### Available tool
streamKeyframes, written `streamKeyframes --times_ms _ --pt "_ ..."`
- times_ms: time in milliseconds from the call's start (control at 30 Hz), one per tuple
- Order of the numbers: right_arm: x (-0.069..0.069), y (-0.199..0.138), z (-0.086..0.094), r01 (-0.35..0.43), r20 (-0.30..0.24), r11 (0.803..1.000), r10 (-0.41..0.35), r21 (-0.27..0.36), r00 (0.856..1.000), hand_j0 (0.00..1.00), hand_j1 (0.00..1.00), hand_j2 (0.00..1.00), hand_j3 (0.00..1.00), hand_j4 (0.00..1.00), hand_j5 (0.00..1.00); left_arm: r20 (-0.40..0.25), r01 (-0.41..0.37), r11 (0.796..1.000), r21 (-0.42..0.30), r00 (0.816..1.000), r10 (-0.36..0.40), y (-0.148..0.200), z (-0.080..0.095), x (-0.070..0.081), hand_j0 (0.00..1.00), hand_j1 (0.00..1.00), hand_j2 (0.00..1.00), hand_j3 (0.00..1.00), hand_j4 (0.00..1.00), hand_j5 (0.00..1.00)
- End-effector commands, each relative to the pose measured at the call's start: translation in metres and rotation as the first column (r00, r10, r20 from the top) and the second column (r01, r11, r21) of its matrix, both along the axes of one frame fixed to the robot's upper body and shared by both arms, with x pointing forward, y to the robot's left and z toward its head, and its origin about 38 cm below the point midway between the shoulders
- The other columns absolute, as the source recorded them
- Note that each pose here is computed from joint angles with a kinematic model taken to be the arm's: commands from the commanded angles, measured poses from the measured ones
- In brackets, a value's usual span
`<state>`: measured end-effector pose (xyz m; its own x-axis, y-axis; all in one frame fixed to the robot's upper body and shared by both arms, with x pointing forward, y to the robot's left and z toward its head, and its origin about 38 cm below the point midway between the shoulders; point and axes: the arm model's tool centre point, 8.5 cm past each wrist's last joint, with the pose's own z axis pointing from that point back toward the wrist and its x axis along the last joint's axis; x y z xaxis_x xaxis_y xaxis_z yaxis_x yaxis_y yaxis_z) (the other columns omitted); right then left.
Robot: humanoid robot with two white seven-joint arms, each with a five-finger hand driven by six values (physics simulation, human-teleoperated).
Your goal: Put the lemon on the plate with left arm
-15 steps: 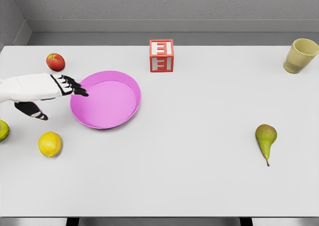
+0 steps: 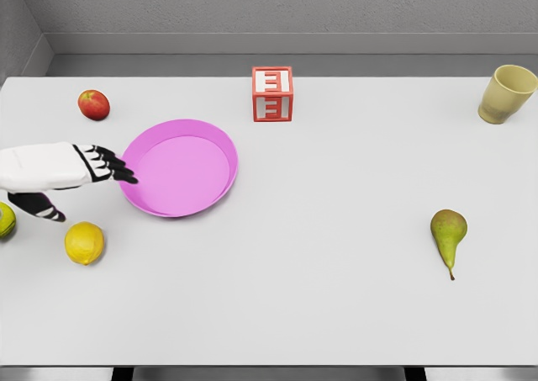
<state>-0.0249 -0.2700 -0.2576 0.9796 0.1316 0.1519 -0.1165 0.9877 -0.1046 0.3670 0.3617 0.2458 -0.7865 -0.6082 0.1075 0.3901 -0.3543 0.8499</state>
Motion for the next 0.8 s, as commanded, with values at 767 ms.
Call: streamKeyframes --times_ms 767 --pt "0.000 0.000 0.000 0.000 0.000 1.000 0.000 0.000 1.000 1.00 1.00 1.00 1.00 1.00 1.00 -0.078 -0.010 0.993 0.120 0.997 0.019 0.010 -0.054 -0.019 1.00 1.00 1.00 1.00 1.00 1.00"
